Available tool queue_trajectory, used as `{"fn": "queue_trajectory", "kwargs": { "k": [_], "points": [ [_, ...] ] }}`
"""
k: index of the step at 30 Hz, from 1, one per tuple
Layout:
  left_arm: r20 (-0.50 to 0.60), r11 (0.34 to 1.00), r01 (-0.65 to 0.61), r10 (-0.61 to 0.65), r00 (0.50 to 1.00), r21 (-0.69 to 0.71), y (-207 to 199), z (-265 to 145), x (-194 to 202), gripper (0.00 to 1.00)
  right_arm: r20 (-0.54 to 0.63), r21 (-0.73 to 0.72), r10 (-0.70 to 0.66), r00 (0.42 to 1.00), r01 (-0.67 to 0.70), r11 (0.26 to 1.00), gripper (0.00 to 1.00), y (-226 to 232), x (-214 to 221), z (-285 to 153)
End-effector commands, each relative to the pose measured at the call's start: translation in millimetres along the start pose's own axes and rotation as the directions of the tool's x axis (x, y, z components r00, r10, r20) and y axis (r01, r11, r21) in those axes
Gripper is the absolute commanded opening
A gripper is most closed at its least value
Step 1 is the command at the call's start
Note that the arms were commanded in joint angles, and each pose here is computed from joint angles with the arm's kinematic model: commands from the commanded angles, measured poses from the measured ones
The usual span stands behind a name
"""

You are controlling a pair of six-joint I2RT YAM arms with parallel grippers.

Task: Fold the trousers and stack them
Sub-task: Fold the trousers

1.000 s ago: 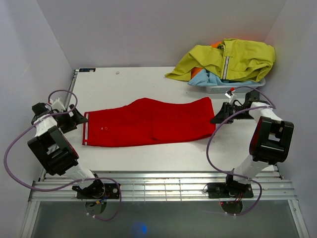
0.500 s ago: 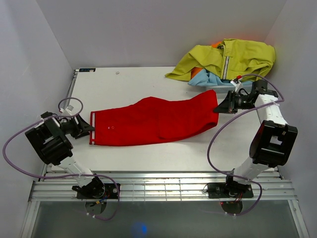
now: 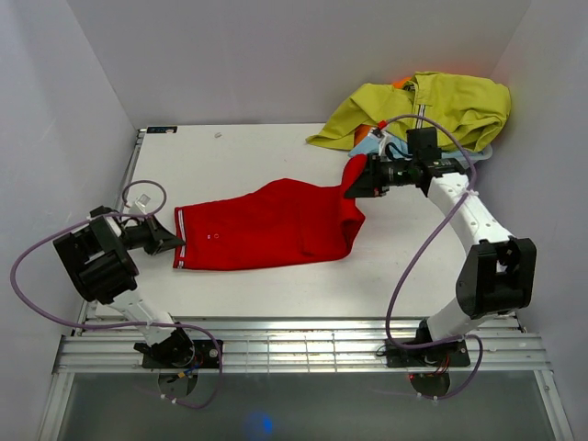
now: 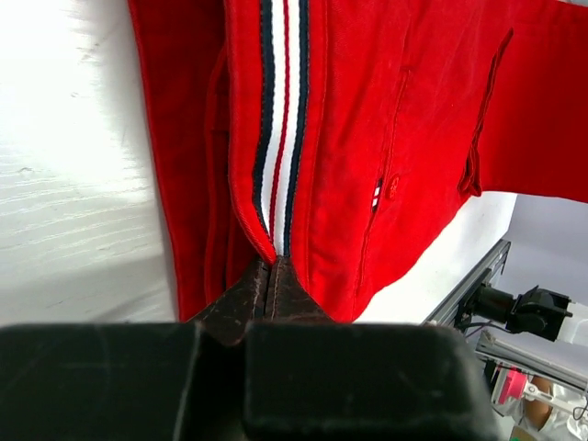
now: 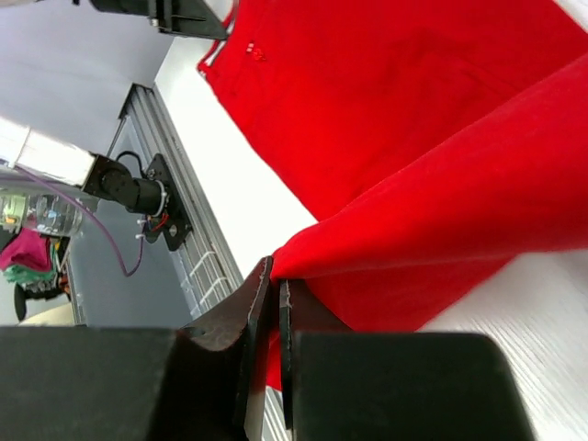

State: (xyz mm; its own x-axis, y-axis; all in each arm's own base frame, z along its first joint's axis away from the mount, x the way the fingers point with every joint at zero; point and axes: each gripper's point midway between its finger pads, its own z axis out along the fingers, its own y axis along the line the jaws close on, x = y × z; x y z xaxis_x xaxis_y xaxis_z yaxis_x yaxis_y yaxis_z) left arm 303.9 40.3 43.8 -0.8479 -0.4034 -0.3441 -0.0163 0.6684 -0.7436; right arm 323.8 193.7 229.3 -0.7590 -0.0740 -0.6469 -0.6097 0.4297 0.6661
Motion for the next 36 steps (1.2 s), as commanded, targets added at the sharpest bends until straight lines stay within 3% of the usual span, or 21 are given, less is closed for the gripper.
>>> {"fn": "queue_trajectory", "kwargs": {
  "k": [1, 6, 19, 25, 36],
  "points": [
    [-0.006, 0.998, -0.028, 0.029, 1.000, 0.058, -17, 5, 1, 0.00, 0.058, -0.050, -0.122, 0.991, 0.125, 0.991, 0.08, 37, -38, 26],
    [-0.025, 0.998, -0.036, 0.038, 0.999, 0.058, -20, 10, 4, 0.00, 0.025, -0.113, -0.179, 0.983, 0.181, 0.977, 0.08, 63, -45, 66],
    [-0.041, 0.999, -0.018, 0.019, 0.999, 0.031, -17, 17, 5, 0.00, -0.108, -0.315, -0.260, 0.959, 0.216, 0.924, 0.08, 126, -15, 208],
    [-0.051, 1.000, -0.009, 0.009, 0.999, 0.018, -12, 19, 7, 0.00, -0.165, -0.369, -0.237, 0.957, 0.163, 0.915, 0.08, 139, 11, 252],
    [-0.059, 1.000, 0.012, -0.011, 0.998, 0.019, -8, 22, 9, 0.00, -0.182, -0.408, -0.283, 0.942, 0.189, 0.893, 0.08, 158, 33, 304]
  ]
}}
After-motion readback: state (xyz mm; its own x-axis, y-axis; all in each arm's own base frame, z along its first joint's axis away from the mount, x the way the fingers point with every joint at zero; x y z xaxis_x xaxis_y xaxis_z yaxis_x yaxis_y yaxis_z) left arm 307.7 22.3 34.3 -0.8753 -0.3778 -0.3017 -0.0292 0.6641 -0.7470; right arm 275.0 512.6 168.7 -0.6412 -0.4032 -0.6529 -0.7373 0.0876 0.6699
